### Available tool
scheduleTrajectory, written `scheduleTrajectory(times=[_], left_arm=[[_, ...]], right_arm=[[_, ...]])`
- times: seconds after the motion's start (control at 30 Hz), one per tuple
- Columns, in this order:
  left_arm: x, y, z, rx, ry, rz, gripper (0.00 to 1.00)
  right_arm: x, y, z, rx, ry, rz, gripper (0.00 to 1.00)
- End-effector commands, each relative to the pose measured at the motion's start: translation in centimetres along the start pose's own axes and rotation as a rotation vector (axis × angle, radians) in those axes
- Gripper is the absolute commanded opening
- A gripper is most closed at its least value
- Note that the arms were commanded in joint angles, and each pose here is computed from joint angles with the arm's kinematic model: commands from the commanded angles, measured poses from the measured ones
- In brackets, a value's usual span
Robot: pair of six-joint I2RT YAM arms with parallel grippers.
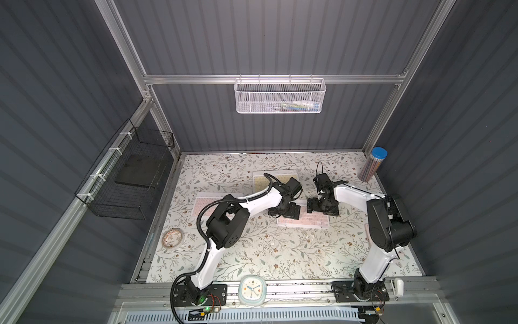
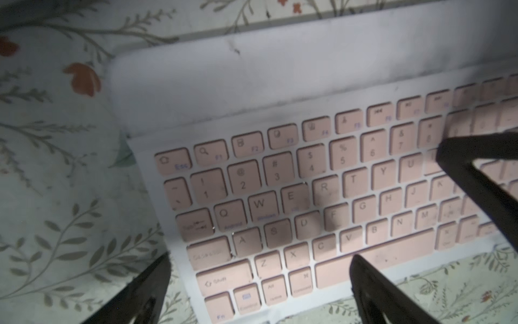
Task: Stack the numeric keypads
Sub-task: Pick up the numeric keypad from the center of the board.
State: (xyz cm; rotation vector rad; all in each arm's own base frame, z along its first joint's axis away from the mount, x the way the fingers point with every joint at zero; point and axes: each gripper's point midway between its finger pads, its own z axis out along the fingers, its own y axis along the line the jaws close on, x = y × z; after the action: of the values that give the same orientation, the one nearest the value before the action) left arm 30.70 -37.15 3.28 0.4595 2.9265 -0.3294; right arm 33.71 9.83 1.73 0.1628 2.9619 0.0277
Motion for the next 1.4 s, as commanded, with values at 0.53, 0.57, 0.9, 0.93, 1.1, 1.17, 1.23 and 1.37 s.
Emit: scheduleTrajectory(times=[0.53,0.57,0.9,0.93,1.1,1.17,1.23,1.37], left_arm=[[2.0,-1.6,1.6,0.147,0.078,-0.007,1.00],[2.1,-1.7,1.5,0.163,0.078,-0.009,1.00],[3.3,-1.5,1.2,0.213,0.091,-0.001,1.00],[3.3,-1.4,1.3,0.213,0.092,-0.002,1.00],[3.6,-1.0,1.6,0.218,0.095,-0.005,1.00],[3.6,-0.7,1.6,0.219,0.093,-0.011,1.00],[3.8,-0.4,1.7,0.217,0.095,-0.015,1.00],[3.8,0.5,1.6,0.212,0.091,-0.027,1.00]], right_arm=[[2.0,2.0,0.1,-0.149,0.080,0.012,0.99],[2.1,2.4,0.0,-0.185,0.081,0.019,0.99],[1.8,5.6,-3.3,-0.564,0.049,0.070,0.99],[1.6,5.7,-3.7,-0.596,0.040,0.077,0.99],[0.7,5.8,-5.9,-0.748,-0.008,0.111,0.98],[0.5,5.8,-6.7,-0.790,-0.021,0.118,0.98],[0.3,5.8,-7.4,-0.830,-0.034,0.126,0.98],[0.1,5.6,-8.2,-0.881,-0.053,0.143,0.97]])
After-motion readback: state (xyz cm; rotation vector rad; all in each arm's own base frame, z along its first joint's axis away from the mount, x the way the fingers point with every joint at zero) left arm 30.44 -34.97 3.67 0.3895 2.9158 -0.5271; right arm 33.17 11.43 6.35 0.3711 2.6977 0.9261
